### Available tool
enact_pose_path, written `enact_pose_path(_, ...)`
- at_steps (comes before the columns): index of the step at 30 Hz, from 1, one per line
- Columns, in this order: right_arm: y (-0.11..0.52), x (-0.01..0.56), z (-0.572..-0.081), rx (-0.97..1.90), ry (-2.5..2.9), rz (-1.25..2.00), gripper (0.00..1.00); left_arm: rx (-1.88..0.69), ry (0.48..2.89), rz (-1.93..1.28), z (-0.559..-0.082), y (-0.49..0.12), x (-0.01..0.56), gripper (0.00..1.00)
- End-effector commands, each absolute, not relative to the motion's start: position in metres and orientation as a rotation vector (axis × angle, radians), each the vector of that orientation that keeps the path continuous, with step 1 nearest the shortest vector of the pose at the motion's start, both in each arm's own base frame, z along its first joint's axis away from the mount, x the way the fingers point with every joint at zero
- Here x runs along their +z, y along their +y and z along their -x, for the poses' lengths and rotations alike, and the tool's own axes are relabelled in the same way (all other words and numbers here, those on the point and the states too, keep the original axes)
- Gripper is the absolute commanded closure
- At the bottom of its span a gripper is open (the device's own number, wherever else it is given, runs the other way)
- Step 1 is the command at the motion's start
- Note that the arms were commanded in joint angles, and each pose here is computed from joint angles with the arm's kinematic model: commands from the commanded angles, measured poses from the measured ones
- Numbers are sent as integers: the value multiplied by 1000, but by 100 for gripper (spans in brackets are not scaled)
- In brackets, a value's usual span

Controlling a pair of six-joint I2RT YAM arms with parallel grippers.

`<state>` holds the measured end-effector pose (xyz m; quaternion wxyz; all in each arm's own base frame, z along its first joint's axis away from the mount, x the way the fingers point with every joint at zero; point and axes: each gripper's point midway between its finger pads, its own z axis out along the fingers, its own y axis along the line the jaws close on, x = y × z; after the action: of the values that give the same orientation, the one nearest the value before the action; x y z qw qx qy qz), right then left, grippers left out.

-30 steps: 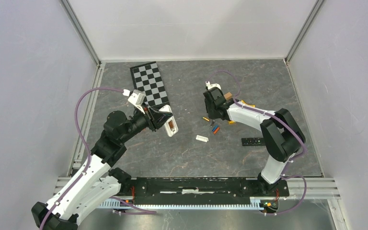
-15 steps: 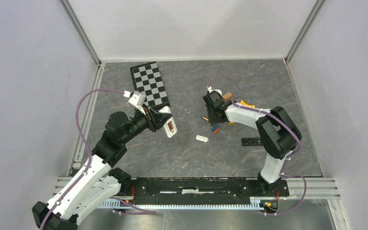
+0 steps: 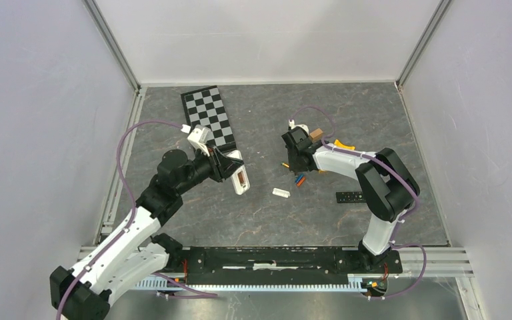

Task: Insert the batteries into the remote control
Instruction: Pick up the battery from the center of the board, then load the battery into the remote control.

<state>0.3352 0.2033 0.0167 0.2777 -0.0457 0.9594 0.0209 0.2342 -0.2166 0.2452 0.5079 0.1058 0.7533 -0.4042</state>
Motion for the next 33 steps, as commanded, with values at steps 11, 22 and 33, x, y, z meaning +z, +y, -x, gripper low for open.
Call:
enact_pose_path(11, 227, 96, -355, 342, 2181, 183, 91, -1260, 1930, -22, -252, -250, 216, 98)
enact_pose_path(22, 306, 223, -276, 1033, 1800, 233, 92, -1366, 1957, 37, -265, -259, 216, 98)
enact_pose_path(33, 328, 249, -235, 1106, 1583, 390, 90, -1467, 2052, 149, -265, -257, 217, 98)
